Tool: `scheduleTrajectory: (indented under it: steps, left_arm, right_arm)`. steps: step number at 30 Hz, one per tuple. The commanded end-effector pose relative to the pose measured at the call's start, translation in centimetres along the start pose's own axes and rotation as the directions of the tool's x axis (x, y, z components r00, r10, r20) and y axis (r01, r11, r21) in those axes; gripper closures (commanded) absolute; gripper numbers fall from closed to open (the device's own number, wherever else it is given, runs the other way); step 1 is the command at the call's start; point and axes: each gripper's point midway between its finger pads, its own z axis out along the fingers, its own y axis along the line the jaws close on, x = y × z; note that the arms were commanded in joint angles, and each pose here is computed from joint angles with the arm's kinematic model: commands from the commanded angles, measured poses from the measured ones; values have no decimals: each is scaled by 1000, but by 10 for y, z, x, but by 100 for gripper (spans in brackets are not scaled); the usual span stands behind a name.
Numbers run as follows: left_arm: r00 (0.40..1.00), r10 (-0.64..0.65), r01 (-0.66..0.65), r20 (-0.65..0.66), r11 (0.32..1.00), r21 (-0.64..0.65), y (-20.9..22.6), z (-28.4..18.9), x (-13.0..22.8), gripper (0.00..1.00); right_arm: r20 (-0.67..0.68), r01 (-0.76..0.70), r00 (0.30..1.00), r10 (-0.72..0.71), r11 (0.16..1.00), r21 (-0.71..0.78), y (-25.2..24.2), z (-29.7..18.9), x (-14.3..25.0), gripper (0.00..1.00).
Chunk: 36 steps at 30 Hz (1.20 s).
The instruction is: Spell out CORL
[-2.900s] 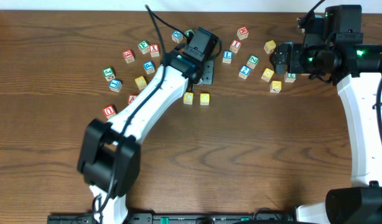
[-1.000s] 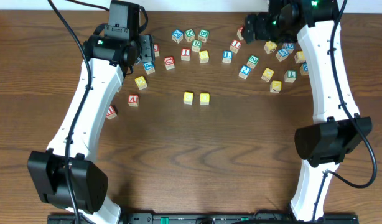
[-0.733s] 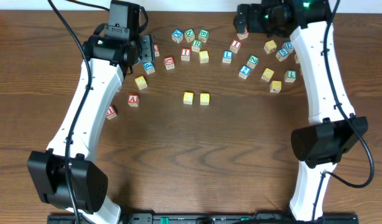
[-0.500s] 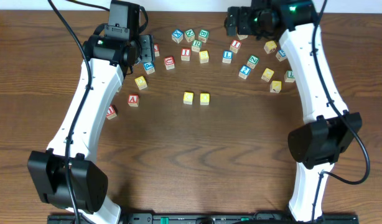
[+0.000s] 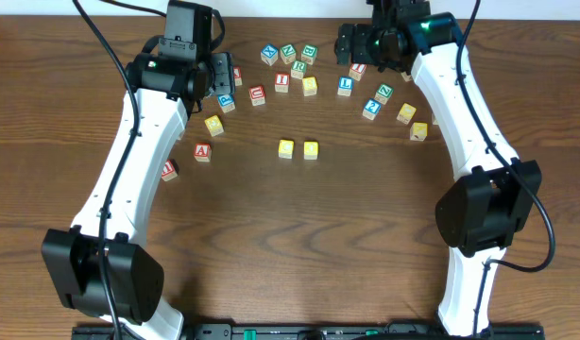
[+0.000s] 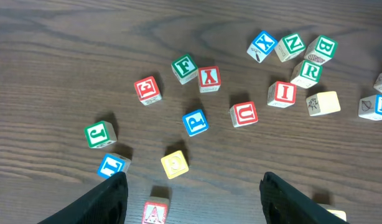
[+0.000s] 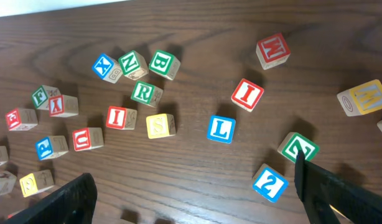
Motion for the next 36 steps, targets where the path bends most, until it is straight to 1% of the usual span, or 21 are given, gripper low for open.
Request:
scheduleTrajectory:
  steps: [1,8,11,14,18,22,26,30,33,34,36]
  left_arm:
    - [1000,4,-4,7,1000,-19,6,-3,-2,33]
    - [1000,4,-4,2,1000,-19,6,-1,-1,32]
    - [1000,5,-5,-3,1000,-21,5,2,0,33]
    - [1000,5,-6,-8,1000,-22,6,4,1,33]
    - [1000,-3,3,-7,1000,-29,10,5,0,33]
    - [1000,-23,22,-7,999,-44,21,6,-1,33]
    - [999,-34,33,-21,998,-54,28,6,2,33]
    - [999,-32,30,-42,998,-58,29,6,7,33]
    - [998,-31,28,-55,998,-61,29,6,10,33]
    - [998,-31,27,-57,998,-62,29,6,10,33]
    - [998,-31,27,-59,998,-62,29,6,11,33]
  right_arm:
    - [-1,-13,1000,13,1000,5,1,5,2,3]
    - [2,-18,1000,18,1000,4,1,5,1,3]
    - [19,-74,997,74,997,-6,3,5,-3,5]
    - [51,-89,995,91,995,-50,18,5,-11,14]
    - [114,-53,991,65,993,-104,48,1,-24,17]
    - [153,-21,988,36,995,-101,70,5,-32,18]
    - [110,-36,993,46,995,-89,80,38,-23,17]
    - [58,-101,993,106,992,-76,77,79,-10,20]
    - [44,-120,991,123,990,-67,75,101,-2,25]
    - [47,-132,990,135,990,-51,73,106,0,27]
    - [67,-148,987,148,989,-5,67,112,0,29]
